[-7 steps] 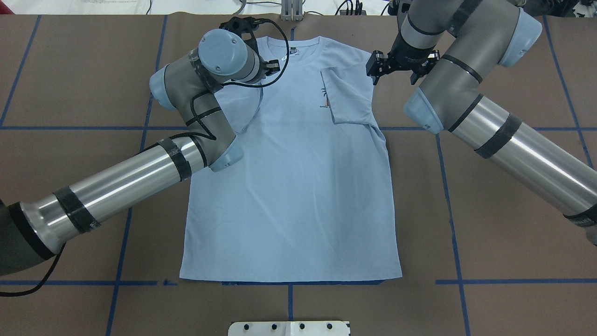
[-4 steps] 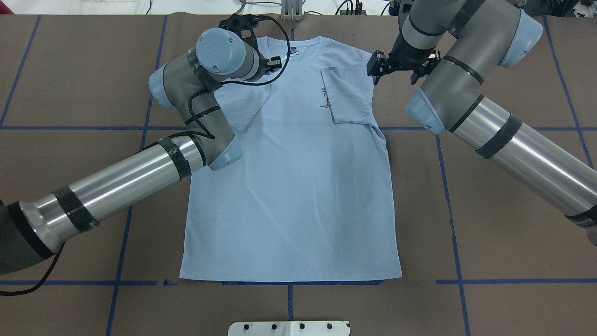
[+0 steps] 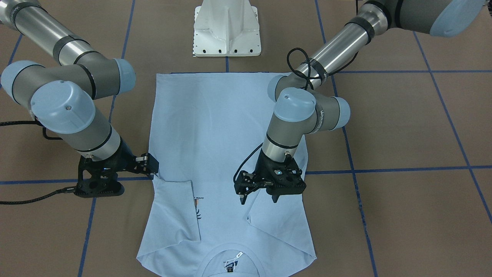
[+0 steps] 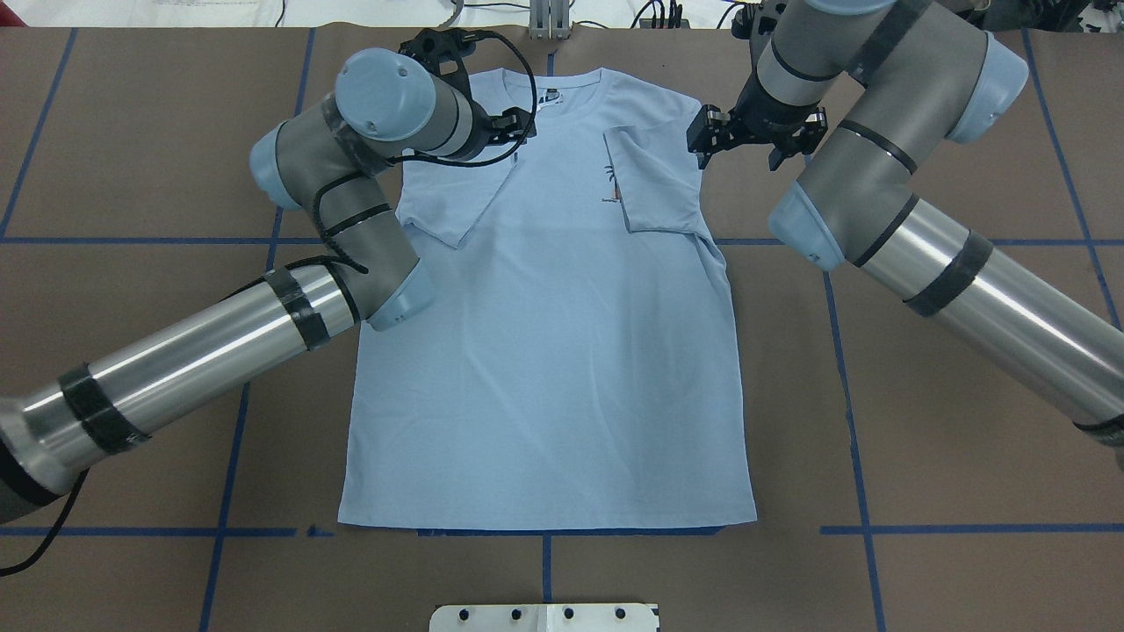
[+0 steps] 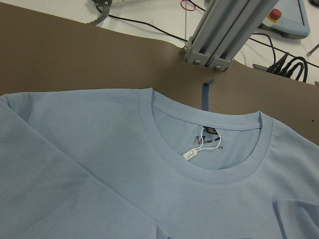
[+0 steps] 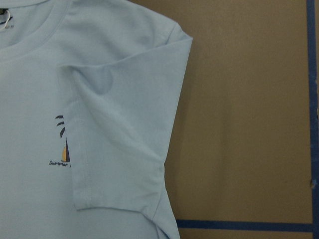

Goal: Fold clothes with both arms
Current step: 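Release the sleeves and move both grippers toward the shirt hem corners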

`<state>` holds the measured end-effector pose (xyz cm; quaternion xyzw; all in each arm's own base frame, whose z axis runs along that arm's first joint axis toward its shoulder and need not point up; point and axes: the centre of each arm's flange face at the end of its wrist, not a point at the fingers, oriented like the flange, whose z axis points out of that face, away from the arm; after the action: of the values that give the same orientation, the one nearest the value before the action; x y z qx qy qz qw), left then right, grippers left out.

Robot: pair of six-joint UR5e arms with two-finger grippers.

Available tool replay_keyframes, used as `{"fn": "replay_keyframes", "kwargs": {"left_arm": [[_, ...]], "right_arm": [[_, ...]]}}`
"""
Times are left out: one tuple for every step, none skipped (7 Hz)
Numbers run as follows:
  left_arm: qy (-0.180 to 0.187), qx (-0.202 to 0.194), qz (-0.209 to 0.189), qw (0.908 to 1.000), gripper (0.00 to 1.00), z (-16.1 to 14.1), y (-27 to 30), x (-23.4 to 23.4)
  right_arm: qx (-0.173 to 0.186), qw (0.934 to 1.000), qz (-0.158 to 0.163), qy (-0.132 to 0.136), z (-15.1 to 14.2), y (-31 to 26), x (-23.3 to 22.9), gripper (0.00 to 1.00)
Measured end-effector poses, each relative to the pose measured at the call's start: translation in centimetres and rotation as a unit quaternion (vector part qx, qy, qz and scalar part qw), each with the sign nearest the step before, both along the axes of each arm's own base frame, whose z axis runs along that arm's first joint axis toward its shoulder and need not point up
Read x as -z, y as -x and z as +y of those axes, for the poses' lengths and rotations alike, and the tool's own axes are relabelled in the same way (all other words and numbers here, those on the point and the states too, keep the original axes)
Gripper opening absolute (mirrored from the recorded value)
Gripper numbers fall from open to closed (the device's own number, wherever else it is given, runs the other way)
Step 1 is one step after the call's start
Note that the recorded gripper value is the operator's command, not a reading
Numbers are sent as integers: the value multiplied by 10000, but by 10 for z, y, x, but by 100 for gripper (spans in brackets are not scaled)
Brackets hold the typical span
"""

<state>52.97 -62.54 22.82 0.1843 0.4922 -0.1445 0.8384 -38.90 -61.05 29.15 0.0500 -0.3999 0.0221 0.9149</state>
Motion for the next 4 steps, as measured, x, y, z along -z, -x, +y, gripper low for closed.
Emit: {"fn": "replay_keyframes", "kwargs": {"left_arm": [[102, -130, -79, 9998, 100, 23, 23, -7], [105, -237, -192, 9995, 100, 53, 55, -9], [38, -346, -326, 9989, 100, 86, 91, -7], [-32, -418, -395, 9983, 100, 118, 124, -2]], "right_arm": [[-112, 9999, -89, -66, 40, 10, -4, 100], [-236, 9994, -219, -108, 88, 21, -8, 100], [-268, 9991, -311, -71, 136, 29, -15, 100], [-212, 9993, -323, -13, 189, 36, -30, 100]]}}
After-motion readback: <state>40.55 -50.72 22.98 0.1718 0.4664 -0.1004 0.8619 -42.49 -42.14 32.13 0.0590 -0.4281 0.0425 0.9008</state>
